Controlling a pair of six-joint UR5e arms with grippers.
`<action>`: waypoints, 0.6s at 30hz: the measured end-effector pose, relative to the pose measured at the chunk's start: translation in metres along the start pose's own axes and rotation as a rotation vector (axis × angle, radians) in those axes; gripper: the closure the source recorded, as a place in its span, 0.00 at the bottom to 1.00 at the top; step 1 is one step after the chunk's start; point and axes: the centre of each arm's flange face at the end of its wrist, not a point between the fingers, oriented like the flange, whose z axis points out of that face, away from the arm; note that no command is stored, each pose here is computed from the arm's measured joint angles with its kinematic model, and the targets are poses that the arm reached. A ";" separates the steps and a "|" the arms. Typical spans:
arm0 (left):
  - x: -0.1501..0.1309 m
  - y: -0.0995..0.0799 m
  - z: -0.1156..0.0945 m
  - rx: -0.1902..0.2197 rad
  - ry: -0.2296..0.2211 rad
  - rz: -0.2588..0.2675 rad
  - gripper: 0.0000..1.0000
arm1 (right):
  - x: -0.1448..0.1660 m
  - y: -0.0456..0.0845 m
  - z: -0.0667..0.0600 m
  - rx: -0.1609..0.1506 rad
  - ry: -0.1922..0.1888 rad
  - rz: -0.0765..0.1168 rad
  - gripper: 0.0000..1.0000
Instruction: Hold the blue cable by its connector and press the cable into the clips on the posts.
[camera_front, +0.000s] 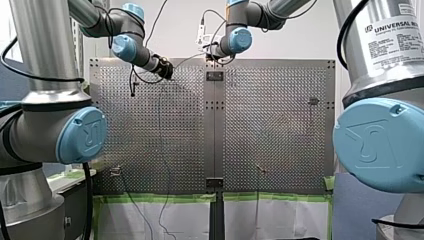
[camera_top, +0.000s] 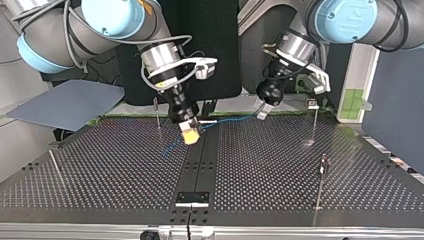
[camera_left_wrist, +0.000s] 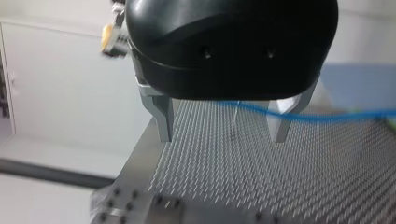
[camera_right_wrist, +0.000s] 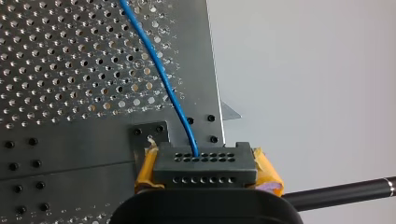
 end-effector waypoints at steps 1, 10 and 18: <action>0.004 -0.004 0.000 0.016 0.005 -0.008 0.02 | 0.000 0.000 0.000 0.000 0.000 0.000 1.00; 0.019 -0.039 0.003 0.166 -0.004 -0.066 0.02 | -0.001 0.000 0.000 0.000 -0.001 -0.001 1.00; 0.024 -0.056 0.012 0.269 -0.025 -0.119 0.02 | -0.001 0.000 0.000 0.001 -0.001 0.000 1.00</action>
